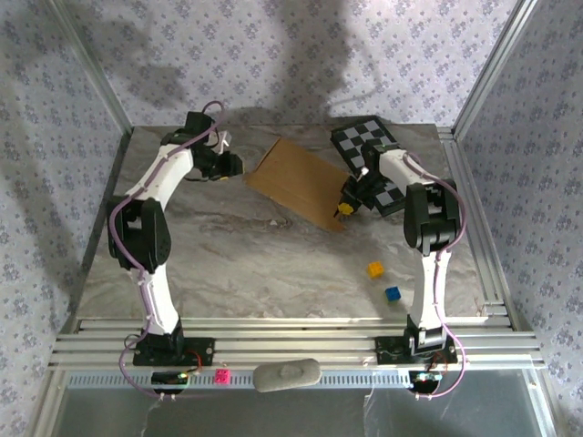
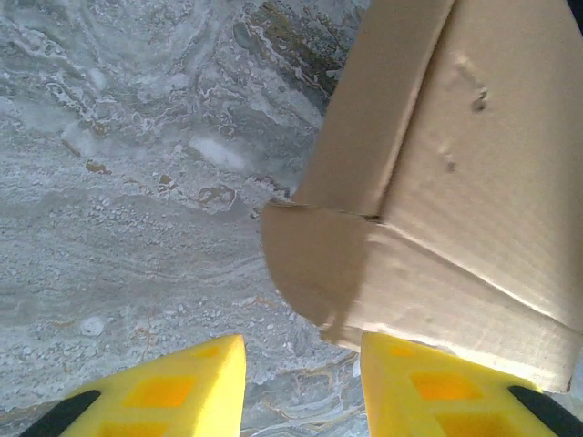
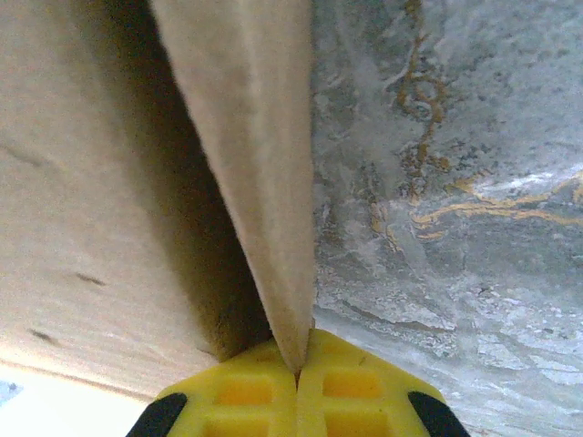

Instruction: Fold the paper box

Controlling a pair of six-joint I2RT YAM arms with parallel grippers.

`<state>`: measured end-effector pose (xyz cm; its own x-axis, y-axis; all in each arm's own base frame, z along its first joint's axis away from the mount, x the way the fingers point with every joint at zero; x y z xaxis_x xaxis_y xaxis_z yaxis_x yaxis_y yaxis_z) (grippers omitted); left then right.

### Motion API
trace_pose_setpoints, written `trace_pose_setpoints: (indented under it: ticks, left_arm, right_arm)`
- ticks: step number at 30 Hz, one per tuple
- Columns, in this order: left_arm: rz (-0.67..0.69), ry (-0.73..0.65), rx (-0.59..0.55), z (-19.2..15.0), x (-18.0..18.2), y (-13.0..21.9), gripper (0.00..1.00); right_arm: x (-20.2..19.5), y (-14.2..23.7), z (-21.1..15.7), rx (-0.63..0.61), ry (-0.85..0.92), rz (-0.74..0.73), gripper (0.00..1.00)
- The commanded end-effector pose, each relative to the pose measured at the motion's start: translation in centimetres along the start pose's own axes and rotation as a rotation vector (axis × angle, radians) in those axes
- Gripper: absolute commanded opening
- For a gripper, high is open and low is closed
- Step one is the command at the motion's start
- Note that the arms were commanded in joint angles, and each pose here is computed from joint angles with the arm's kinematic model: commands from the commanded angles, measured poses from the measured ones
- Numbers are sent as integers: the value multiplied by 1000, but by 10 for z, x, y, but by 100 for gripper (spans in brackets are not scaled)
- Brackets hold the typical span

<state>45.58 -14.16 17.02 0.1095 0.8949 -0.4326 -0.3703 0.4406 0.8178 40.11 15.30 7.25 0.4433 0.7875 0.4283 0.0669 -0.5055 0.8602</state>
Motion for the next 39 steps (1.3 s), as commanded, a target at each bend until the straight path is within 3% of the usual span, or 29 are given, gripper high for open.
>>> trace_pose_setpoints:
  ticks: [1,6,10,14,18,22,25,28,34,39]
  left_arm:
    - [-27,-12,-68,6,-14,34,38]
    - [-46,23,-163,8,-18,70,46]
    - [-137,206,-272,20,-17,103,55]
    - [-191,436,-233,14,-20,97,58]
    - [-303,541,-254,17,-41,90,61]
    - [-302,486,-318,26,-79,101,80]
    - [-302,403,-293,19,-107,95,82]
    - [-300,399,-260,10,-113,78,83]
    - [-364,378,-301,27,-129,63,96]
    - [-310,393,-179,13,-129,25,95]
  right_arm:
    - [-8,2,-9,22,-84,-52,0]
    - [21,44,-36,86,-179,119,0]
    - [34,69,-53,156,-249,242,0]
    - [36,79,-61,213,-330,334,0]
    - [43,89,-66,247,-356,381,0]
    - [45,97,-72,263,-366,385,0]
    - [45,100,-74,269,-378,393,0]
    - [48,102,-76,278,-376,397,0]
    - [52,102,-83,295,-367,392,0]
    - [56,103,-84,297,-360,402,0]
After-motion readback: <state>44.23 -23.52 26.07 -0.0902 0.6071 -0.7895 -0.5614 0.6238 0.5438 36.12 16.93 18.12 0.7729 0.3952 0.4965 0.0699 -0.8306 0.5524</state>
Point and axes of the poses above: each hand's point on the last joint's axis, 136 mm out from that joint toward the fingers, its own y axis back along the fingers, its own x axis along the line the jaws close on, z = x × y, the point moved 2 cm from there along y, back along the fingers
